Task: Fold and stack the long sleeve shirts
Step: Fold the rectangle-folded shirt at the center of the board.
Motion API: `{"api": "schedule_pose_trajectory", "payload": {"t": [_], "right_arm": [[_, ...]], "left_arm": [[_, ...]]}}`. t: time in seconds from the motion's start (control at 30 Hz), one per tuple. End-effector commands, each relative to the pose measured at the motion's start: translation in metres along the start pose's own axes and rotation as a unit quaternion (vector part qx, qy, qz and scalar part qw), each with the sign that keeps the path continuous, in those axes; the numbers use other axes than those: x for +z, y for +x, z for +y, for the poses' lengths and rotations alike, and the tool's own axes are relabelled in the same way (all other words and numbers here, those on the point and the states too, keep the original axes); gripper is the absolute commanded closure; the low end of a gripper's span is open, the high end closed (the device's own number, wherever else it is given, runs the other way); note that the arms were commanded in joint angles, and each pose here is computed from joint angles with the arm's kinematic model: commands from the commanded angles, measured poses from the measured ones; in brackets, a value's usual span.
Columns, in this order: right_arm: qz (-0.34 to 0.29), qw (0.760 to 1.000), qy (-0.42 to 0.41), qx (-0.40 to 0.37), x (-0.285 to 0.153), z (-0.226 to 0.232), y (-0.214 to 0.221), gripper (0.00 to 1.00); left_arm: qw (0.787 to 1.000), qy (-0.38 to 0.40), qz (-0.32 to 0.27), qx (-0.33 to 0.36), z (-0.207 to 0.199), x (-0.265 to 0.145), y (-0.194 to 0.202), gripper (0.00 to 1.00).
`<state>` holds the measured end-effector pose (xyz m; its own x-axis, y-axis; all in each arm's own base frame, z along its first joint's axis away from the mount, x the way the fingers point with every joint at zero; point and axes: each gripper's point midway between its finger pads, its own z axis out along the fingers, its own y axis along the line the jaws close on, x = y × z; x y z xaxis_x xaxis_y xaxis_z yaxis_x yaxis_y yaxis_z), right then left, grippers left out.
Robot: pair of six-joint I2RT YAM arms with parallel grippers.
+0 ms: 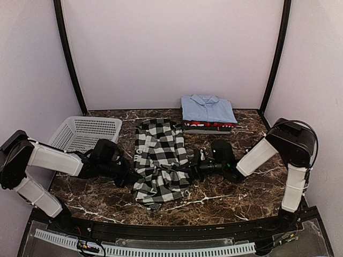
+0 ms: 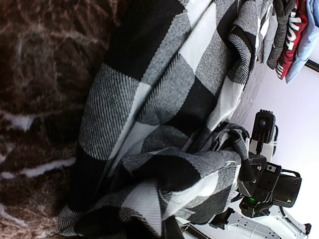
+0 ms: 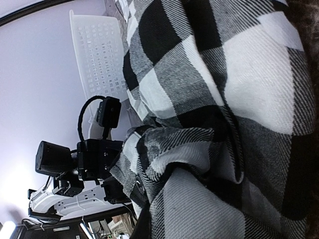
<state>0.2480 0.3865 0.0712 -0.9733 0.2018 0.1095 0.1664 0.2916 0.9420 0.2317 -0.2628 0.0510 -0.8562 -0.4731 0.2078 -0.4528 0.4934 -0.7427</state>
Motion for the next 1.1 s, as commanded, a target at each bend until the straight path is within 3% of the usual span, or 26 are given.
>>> {"api": "schedule_pose_trajectory", "payload": {"t": [0.0, 0.07, 0.17, 0.33, 0.6, 0.77, 1.07], "right_arm": [[0.017, 1.0, -0.013, -0.016, 0.006, 0.0, -0.002, 0.92], [0.016, 0.999, -0.008, -0.027, 0.005, -0.001, -0.002, 0.78], [0.012, 0.999, 0.006, -0.051, 0.001, 0.0, -0.003, 0.63], [0.006, 0.995, 0.051, -0.087, -0.011, -0.01, -0.001, 0.5], [0.005, 0.976, 0.132, -0.171, -0.025, -0.031, -0.002, 0.32], [-0.003, 0.953, 0.18, -0.243, -0.043, -0.04, 0.0, 0.22], [0.0, 0.906, 0.235, -0.351, -0.053, -0.052, 0.03, 0.18]], "left_arm": [[0.999, -0.001, -0.002, 0.037, -0.012, 0.002, -0.012, 0.93], [0.998, -0.008, -0.005, 0.055, -0.012, 0.003, -0.017, 0.77], [0.997, -0.006, -0.008, 0.081, -0.022, 0.001, -0.021, 0.63], [0.991, -0.029, -0.023, 0.132, -0.024, -0.011, -0.022, 0.45], [0.976, -0.081, -0.024, 0.202, -0.007, -0.03, -0.017, 0.3], [0.966, -0.065, -0.017, 0.25, -0.005, -0.048, -0.003, 0.21], [0.957, -0.081, 0.018, 0.278, 0.03, -0.048, 0.033, 0.19]]}}
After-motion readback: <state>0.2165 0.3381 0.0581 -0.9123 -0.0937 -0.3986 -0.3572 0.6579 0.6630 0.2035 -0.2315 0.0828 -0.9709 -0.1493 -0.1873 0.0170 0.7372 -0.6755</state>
